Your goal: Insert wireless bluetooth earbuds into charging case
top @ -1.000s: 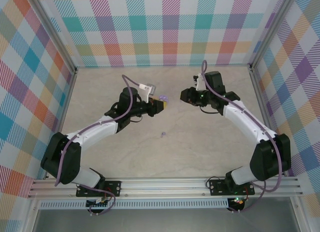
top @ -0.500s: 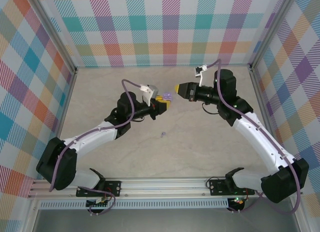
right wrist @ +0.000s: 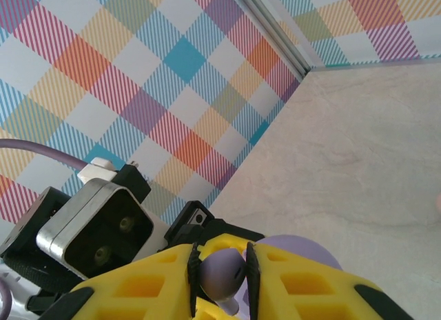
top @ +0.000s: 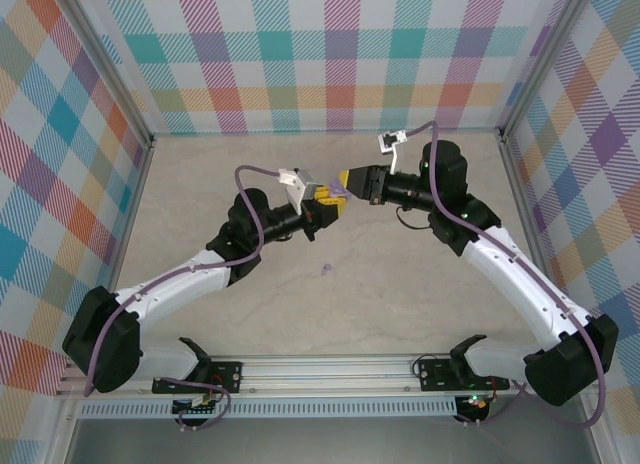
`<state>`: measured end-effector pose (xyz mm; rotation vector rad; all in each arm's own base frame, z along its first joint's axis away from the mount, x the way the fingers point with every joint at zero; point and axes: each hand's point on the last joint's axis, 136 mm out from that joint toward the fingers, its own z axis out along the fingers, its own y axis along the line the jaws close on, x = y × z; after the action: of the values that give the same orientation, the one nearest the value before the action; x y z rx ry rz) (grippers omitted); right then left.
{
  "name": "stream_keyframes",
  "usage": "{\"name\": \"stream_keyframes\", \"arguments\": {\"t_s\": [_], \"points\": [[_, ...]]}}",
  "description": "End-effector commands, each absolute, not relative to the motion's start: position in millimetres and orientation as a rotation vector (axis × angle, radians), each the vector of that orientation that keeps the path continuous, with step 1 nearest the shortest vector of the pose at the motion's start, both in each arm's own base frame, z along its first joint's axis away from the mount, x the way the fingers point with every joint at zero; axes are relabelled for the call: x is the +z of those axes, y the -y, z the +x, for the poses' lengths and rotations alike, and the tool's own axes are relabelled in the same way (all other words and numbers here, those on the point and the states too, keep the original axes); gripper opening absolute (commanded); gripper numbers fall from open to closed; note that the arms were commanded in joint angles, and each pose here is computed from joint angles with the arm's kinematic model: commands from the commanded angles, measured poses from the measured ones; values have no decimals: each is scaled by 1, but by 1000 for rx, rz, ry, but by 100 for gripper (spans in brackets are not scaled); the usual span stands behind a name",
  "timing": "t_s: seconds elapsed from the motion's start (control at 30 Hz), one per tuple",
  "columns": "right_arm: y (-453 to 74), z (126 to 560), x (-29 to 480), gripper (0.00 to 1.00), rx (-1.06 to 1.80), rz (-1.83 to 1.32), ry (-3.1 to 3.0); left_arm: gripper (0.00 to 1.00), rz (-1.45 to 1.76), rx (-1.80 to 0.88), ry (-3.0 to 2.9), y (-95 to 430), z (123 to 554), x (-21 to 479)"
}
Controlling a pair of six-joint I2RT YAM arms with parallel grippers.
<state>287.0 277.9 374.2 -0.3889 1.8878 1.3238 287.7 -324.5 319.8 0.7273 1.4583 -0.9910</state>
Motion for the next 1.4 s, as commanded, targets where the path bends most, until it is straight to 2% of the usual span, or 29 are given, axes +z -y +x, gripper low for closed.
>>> {"name": "stream_keyframes", "arguments": {"t_s": [0.0,1.37], "points": [[-276,284,397,27,1312,-408,-1803,12,732,-980,-1360,324,278,347],[-282,281,386,27,1284,-457,-1846,12,697,-1006,-1343,324,276,372]]}}
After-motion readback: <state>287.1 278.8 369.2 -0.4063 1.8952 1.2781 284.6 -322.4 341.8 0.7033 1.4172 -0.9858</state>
